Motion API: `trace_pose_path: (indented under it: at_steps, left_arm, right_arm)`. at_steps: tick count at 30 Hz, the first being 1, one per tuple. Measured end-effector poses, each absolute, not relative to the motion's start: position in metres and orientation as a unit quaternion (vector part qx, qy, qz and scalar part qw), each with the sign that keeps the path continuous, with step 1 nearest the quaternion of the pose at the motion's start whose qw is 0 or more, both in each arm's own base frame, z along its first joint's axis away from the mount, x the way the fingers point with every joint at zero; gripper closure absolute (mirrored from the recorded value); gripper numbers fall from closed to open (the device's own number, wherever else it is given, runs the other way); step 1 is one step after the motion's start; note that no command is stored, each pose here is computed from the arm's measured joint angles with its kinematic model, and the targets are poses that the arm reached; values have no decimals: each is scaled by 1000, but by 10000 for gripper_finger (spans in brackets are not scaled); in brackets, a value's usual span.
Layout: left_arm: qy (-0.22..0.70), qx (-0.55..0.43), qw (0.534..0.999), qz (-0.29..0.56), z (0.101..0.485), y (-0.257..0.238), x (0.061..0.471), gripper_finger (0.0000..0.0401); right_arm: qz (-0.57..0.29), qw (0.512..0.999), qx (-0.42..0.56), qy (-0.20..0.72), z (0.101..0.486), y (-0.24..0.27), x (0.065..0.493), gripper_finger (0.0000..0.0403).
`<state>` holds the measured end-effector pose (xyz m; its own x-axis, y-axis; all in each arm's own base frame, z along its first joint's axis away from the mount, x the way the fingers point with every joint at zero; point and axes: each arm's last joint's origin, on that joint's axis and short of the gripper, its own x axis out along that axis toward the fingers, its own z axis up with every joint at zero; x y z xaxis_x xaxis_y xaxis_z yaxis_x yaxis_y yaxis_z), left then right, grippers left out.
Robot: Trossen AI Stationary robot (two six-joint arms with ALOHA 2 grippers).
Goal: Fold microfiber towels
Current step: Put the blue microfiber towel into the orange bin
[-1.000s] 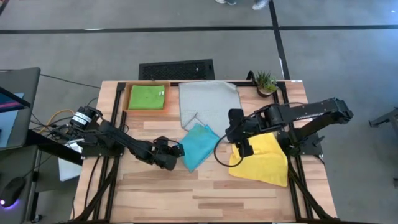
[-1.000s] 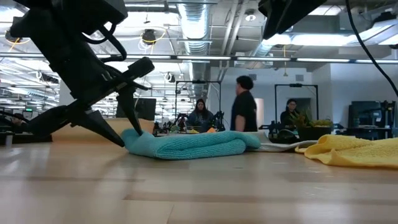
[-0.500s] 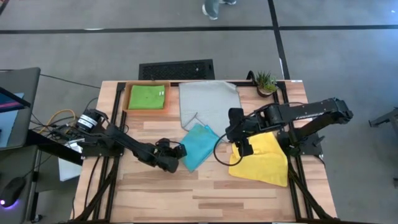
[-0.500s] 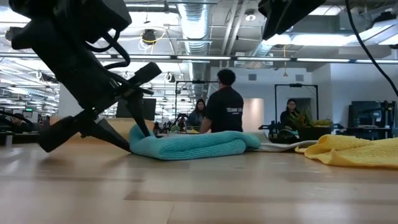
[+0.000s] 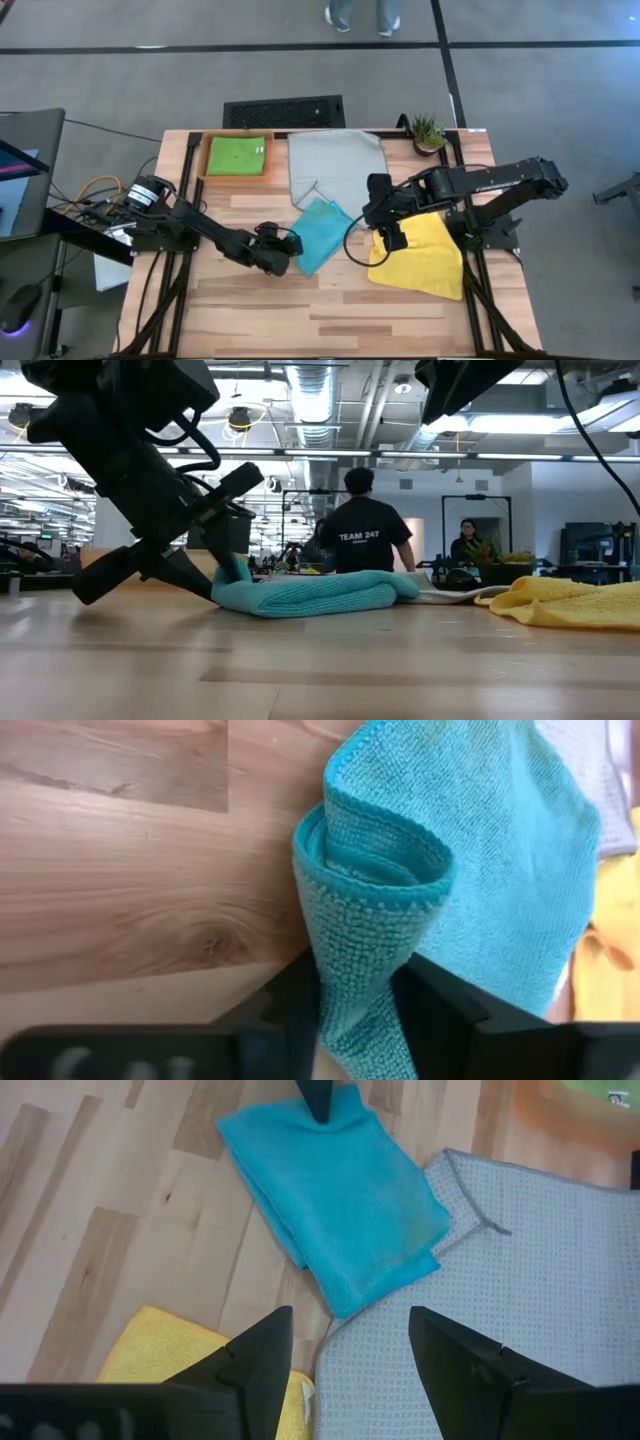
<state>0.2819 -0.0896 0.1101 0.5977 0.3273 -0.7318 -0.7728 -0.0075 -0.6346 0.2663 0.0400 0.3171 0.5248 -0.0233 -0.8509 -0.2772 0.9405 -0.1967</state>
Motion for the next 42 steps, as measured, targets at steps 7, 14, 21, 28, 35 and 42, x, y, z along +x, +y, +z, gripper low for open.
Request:
trace_pose_path:
  at_steps: [7, 14, 21, 28, 35, 42]
  left_arm:
    - [210, -561, 692, 404, 109, -89, 281, 392]
    - [222, -554, 700, 392, 113, -92, 279, 399]
    - [213, -550, 725, 354, 138, -92, 277, 400]
    - [181, -537, 745, 352, 171, -84, 264, 400]
    - [181, -512, 759, 359, 207, -63, 240, 401]
    - [157, -488, 778, 362, 239, -37, 216, 401]
  right_arm:
    - [74, 859, -156, 482, 317, 40, 266, 177]
    - [74, 858, -156, 483, 317, 40, 266, 177]
    - [75, 858, -157, 483, 317, 41, 266, 177]
    - [75, 858, -157, 484, 317, 41, 266, 177]
    - [75, 857, -157, 485, 317, 41, 266, 177]
    - [75, 858, -157, 484, 317, 41, 266, 177]
